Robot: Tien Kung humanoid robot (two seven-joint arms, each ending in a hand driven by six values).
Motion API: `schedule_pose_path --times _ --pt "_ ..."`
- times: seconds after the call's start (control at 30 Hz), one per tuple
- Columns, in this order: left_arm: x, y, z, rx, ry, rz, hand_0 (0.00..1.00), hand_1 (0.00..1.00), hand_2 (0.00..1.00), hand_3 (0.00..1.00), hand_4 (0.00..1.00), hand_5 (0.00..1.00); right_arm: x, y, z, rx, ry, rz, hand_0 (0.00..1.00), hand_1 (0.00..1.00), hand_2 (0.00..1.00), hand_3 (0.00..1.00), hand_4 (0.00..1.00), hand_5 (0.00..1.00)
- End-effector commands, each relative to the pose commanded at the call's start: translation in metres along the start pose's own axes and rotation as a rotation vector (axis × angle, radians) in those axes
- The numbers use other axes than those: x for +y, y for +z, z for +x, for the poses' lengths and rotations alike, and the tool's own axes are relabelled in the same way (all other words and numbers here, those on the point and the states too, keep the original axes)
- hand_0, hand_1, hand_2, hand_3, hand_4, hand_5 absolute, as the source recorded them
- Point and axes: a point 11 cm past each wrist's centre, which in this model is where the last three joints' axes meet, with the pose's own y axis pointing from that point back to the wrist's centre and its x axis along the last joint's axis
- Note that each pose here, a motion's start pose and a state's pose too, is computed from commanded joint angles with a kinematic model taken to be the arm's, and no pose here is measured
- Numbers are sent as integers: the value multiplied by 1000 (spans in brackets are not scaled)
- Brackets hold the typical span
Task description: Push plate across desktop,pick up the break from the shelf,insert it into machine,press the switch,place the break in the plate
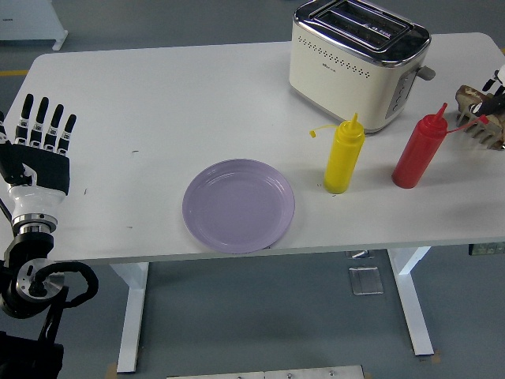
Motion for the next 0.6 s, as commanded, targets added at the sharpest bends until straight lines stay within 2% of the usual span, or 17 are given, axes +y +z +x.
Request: schedule_pose_path --times 0.07,0.1,0.27,0.3,0.47,0.5,0.6 --pt "0 0 0 0 1 0 839 843 865 825 562 998 -1 0 -1 1 3 -1 581 591 575 683 662 381" --pt "0 0 0 0 0 1 838 842 865 825 561 998 -1 0 -1 2 7 0 519 531 526 632 577 308" --pt "0 0 0 0 -1 1 838 842 865 825 561 998 -2 -1 0 5 41 6 519 531 526 632 577 308" --pt "0 -1 0 0 -1 1 836 842 865 823 562 998 -2 -1 1 5 50 8 463 487 495 561 438 209" --pt "0 -1 0 0 1 1 836 842 865 823 562 998 -1 -3 5 -2 95 17 463 487 495 561 438 209" --pt "0 -1 0 -1 1 1 835 841 864 821 562 998 -1 -3 6 -3 103 18 407 435 470 529 375 194" --pt "0 0 1 -1 2 1 835 841 864 821 562 998 1 -3 12 -12 142 24 407 435 470 529 375 194"
